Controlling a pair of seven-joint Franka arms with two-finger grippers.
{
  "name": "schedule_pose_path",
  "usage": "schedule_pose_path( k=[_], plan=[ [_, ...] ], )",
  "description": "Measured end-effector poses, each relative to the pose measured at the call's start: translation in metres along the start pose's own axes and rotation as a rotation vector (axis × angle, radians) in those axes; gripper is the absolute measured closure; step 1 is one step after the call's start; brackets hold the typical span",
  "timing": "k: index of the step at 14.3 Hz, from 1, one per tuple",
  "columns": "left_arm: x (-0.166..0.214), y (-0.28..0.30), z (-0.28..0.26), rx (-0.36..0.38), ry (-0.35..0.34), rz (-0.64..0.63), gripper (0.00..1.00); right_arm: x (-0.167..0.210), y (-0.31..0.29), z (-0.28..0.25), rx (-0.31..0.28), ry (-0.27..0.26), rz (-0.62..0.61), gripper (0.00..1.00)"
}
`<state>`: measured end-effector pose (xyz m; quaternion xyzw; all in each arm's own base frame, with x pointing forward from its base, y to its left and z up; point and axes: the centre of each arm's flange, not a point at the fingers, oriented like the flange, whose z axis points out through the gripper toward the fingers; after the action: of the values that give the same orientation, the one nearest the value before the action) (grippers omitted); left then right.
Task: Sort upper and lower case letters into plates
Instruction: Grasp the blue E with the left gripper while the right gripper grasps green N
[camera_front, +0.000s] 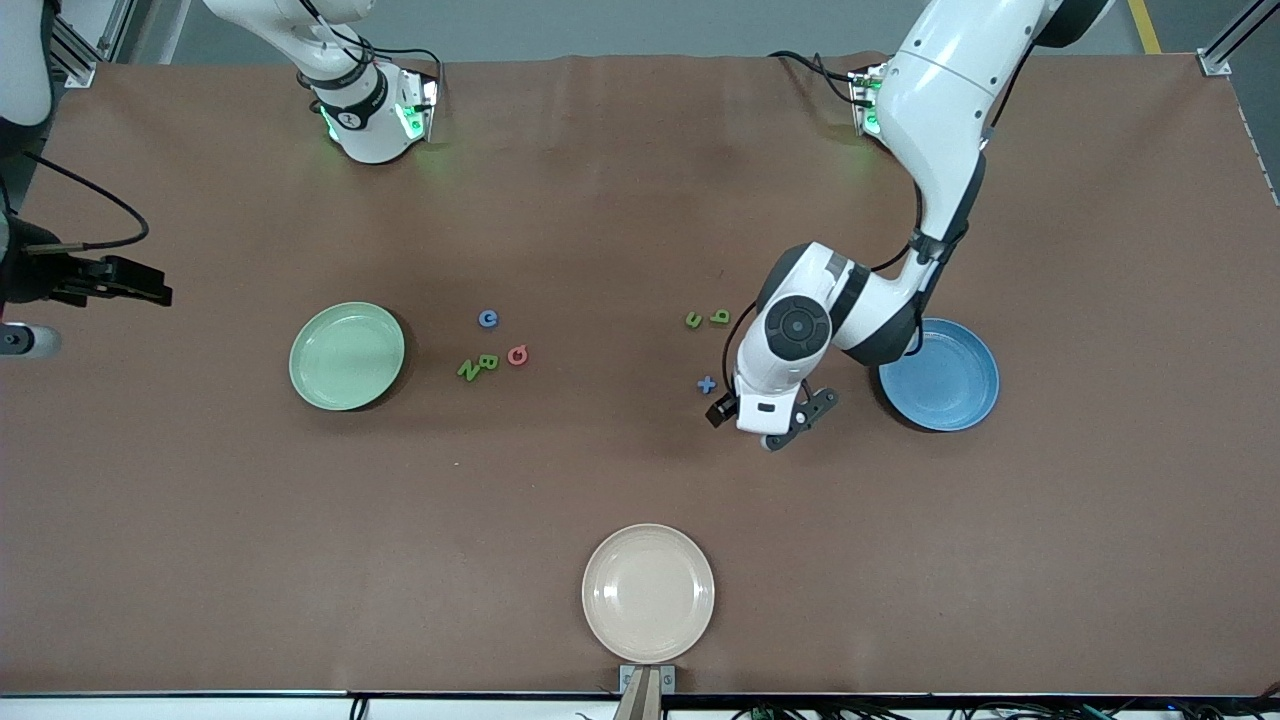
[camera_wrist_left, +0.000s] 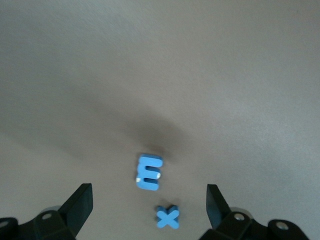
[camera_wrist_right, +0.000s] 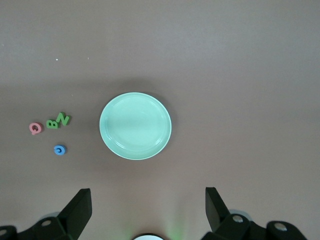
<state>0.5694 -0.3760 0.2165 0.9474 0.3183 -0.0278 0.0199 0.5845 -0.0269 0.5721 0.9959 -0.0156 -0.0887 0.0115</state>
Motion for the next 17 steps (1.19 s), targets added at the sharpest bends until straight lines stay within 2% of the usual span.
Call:
schedule_pose_path(
  k=[5,9,10,11,13,14,16,17],
  plan=[
    [-0.013,-0.012,0.028,-0.029,0.031,0.032,0.0,0.013,-0.087,0.021,-0.001,0.033,0.213,0.0],
    [-0.017,-0.02,0.042,-0.03,0.031,0.035,0.02,0.022,-0.155,0.082,0.039,0.053,0.402,0.0],
    [-0.017,-0.021,0.043,-0.03,0.03,0.035,0.07,0.022,-0.168,0.101,0.043,0.062,0.435,0.0],
    [-0.017,-0.021,0.044,-0.03,0.03,0.035,0.07,0.021,-0.18,0.123,0.048,0.073,0.466,0.0],
    [-0.018,-0.021,0.044,-0.029,0.03,0.035,0.19,0.017,-0.2,0.166,0.062,0.099,0.519,0.0],
    [-0.018,-0.021,0.045,-0.028,0.03,0.035,0.19,0.012,-0.208,0.187,0.067,0.108,0.54,0.0],
    [-0.017,-0.022,0.046,-0.027,0.03,0.035,0.31,0.003,-0.22,0.224,0.076,0.124,0.574,0.0],
    [-0.017,-0.021,0.046,-0.028,0.03,0.035,0.31,-0.001,-0.222,0.241,0.081,0.132,0.585,0.0]
  ],
)
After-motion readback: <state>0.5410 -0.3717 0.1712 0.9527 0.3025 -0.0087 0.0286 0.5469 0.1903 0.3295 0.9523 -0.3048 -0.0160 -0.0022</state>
